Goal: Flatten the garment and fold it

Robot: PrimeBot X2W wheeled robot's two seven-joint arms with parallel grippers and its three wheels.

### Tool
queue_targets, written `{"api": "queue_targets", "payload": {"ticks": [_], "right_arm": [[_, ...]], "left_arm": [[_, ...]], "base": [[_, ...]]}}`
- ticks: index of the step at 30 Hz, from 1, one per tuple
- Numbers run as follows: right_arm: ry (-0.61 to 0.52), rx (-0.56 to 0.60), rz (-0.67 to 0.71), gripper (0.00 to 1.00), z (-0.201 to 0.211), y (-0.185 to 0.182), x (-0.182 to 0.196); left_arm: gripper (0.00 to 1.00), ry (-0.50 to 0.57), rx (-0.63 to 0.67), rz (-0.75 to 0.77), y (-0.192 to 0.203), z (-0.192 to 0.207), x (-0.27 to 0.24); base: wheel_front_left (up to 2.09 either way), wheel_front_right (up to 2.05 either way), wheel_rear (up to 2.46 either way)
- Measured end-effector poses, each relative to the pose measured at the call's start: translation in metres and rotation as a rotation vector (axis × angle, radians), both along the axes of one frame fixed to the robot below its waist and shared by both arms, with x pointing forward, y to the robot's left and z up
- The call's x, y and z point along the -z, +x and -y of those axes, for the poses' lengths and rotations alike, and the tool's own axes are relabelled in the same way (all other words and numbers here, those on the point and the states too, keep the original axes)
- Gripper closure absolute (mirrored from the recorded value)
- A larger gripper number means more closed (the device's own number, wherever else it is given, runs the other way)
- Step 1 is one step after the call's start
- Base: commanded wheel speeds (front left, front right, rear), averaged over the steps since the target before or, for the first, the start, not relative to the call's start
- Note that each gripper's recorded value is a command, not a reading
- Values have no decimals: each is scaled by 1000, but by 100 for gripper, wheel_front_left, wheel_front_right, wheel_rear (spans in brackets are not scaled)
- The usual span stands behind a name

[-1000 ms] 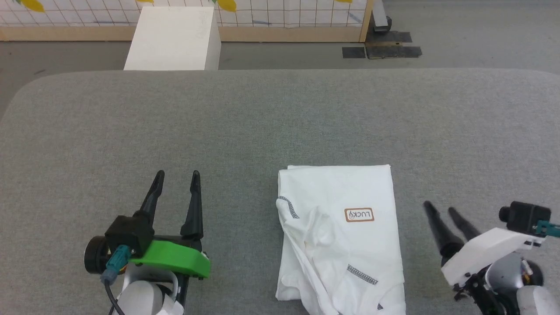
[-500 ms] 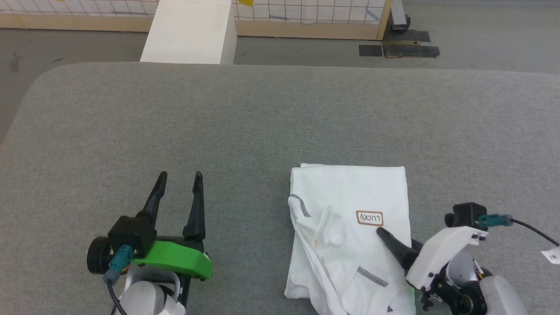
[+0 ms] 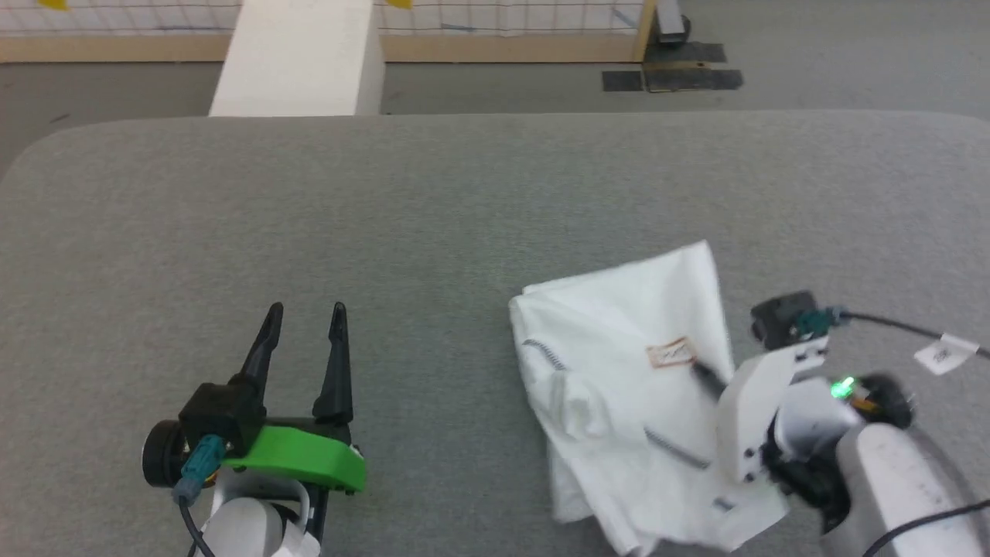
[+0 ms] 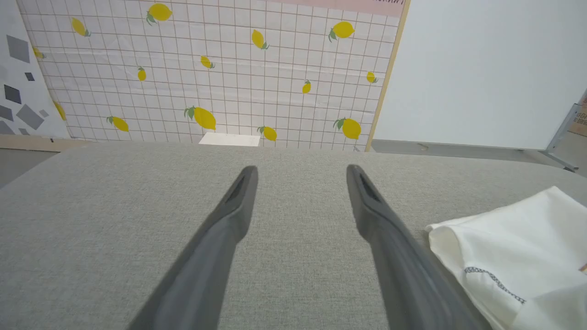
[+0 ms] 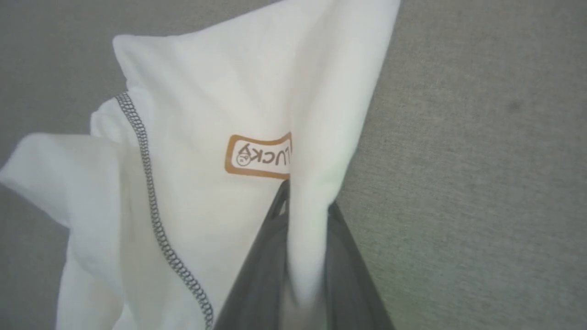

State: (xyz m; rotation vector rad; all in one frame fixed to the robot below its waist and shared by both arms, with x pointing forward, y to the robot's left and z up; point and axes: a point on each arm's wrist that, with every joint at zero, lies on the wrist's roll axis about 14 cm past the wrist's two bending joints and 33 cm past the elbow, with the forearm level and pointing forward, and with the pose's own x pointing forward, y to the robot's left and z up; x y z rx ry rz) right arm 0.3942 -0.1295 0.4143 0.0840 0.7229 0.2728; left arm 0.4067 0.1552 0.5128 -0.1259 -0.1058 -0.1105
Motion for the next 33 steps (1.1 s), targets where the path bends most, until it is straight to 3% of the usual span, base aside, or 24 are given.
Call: {"api": "queue_targets", "payload": {"ticks": [5, 12, 26, 33], "right_arm": [[-282, 3, 82, 100, 71, 14, -27], [-492, 111, 69, 100, 170, 10, -43], [-755, 359, -3, 100, 321, 11, -40], [-820, 363, -14, 100, 336, 31, -27]], "left_arm": [[0, -2, 70, 6, 14, 24, 1], [0, -5, 191, 43, 42, 68, -4], [0, 39, 343, 14, 99, 114, 44], [0, 58, 358, -47, 109, 115, 77]], "base": [[0, 0, 0], [0, 0, 0], [0, 0, 0], [0, 0, 0]]}}
